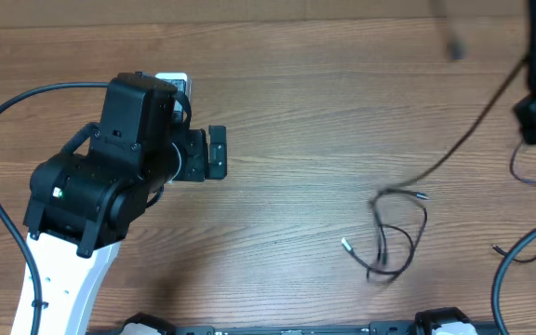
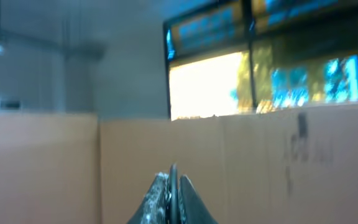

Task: Untangle cables
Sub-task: 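Pull the grasped cable up and right, dragging it off the pile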

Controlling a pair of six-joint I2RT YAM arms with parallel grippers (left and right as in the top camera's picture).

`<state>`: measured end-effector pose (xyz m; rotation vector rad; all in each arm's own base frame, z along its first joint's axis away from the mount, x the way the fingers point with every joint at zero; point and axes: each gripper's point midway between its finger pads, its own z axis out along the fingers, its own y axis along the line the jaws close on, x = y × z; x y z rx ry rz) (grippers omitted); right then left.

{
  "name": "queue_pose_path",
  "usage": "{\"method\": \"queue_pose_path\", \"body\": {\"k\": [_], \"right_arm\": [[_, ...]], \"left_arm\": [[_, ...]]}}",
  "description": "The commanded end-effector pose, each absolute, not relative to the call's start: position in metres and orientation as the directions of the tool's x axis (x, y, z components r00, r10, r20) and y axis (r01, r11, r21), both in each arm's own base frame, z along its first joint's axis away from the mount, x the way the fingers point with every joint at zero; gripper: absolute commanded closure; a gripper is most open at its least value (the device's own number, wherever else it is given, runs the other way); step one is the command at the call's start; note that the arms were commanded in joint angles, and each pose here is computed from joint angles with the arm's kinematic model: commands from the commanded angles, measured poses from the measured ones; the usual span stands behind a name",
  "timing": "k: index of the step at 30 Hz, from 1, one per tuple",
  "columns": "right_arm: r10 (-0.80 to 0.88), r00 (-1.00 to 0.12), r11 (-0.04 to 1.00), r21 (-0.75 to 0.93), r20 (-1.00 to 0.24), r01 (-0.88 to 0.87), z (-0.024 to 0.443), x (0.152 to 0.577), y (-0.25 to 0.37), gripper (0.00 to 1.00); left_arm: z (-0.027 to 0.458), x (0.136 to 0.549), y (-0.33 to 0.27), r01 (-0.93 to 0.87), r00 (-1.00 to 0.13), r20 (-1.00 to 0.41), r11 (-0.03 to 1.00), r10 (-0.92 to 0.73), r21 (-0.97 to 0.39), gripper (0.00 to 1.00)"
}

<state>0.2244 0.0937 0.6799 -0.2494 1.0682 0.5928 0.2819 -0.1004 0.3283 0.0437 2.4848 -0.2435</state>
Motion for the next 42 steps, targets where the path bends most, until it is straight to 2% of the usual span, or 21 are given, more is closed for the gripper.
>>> {"method": "queue_pose_path", "body": {"k": [1,6,10,15,17,18,20,24,29,34,38,42], "right_arm": [[0.43,0.409,0.835,0.183,-0.805,-0.519,0.701,0.235,0.074,0.96],[0.506,0.505,0.819,0.204,-0.7,-0.537,0.728,0.239,0.064,0.96],[0.521,0.526,0.843,0.307,-0.672,-0.442,0.72,0.28,0.045,0.96],[0.353,0.512,0.932,0.344,-0.783,-0.118,0.674,0.349,0.014,0.96],[0.267,0.505,0.931,0.355,-0.821,0.083,0.652,0.373,-0.012,0.96],[0.223,0.504,0.864,0.409,-0.834,0.294,0.628,0.387,-0.048,0.96],[0.183,0.499,0.749,0.449,-0.847,0.488,0.601,0.393,-0.084,0.96],[0.111,0.407,0.579,0.392,-0.907,0.715,0.551,0.409,-0.141,0.96],[0.076,0.279,0.468,0.281,-0.957,0.838,0.507,0.419,-0.202,0.96],[0.106,0.118,0.322,0.147,-0.987,0.935,0.452,0.407,-0.27,0.96],[0.197,0.097,0.267,0.148,-0.976,0.952,0.417,0.394,-0.305,0.96],[0.351,0.163,0.245,0.258,-0.922,0.935,0.386,0.377,-0.335,0.96]], "left_arm": [[0.336,0.284,-0.098,0.081,-0.784,-0.619,0.983,-0.04,-0.165,0.01],[0.336,0.284,-0.098,0.081,-0.784,-0.619,0.983,-0.04,-0.165,0.0],[0.336,0.284,-0.098,0.081,-0.784,-0.619,0.983,-0.04,-0.165,0.0],[0.336,0.284,-0.098,0.081,-0.784,-0.619,0.983,-0.04,-0.165,0.0],[0.336,0.284,-0.098,0.081,-0.784,-0.619,0.983,-0.04,-0.165,0.0],[0.336,0.284,-0.098,0.081,-0.784,-0.619,0.983,-0.04,-0.165,0.01],[0.336,0.284,-0.098,0.081,-0.784,-0.619,0.983,-0.039,-0.165,0.0],[0.336,0.284,-0.098,0.081,-0.784,-0.619,0.983,-0.04,-0.165,0.0],[0.336,0.284,-0.098,0.081,-0.784,-0.619,0.983,-0.04,-0.165,0.0],[0.336,0.284,-0.098,0.081,-0.784,-0.619,0.983,-0.04,-0.165,0.0],[0.336,0.284,-0.098,0.081,-0.784,-0.619,0.983,-0.039,-0.165,0.0],[0.336,0.284,-0.098,0.081,-0.784,-0.619,0.983,-0.04,-0.165,0.0]]}}
